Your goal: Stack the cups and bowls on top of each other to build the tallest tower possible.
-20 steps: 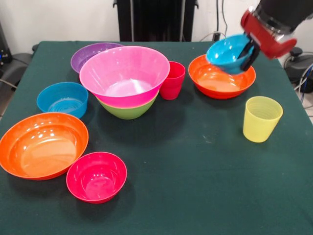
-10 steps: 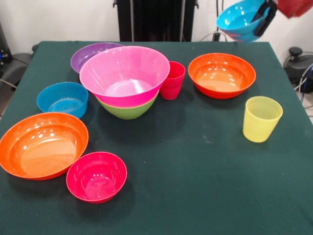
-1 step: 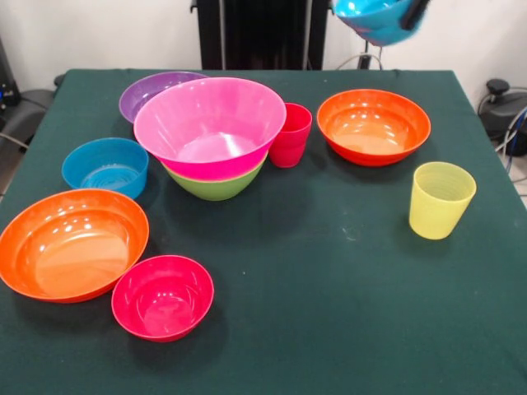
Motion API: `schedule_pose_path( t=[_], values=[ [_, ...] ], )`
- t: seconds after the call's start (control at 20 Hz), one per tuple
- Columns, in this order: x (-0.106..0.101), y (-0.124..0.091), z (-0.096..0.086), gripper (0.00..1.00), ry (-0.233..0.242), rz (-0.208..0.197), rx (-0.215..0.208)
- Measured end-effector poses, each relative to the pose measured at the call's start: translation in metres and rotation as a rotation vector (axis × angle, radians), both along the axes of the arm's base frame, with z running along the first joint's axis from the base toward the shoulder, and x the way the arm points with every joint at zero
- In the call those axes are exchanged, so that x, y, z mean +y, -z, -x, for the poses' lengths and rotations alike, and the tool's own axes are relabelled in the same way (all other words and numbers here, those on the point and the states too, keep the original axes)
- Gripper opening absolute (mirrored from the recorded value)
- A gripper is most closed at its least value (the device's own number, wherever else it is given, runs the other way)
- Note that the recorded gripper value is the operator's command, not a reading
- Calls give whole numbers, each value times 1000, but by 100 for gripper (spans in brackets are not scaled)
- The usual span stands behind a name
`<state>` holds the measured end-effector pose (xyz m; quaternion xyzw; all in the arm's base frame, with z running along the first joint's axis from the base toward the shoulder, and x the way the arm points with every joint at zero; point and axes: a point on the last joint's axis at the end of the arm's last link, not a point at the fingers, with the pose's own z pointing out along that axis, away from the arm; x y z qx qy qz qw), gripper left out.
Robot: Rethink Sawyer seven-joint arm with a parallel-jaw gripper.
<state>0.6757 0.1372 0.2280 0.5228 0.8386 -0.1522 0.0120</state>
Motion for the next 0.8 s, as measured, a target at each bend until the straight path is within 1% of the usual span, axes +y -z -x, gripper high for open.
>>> schedule_pose_path(
  t=[0.05, 0.35, 0.8],
  values=[
    [-9, -4, 0, 0, 3, 9, -1],
    [-38, -13, 4, 0, 9, 48, 4],
    [-55, -13, 12, 0, -16, 94, 1]
  ],
)
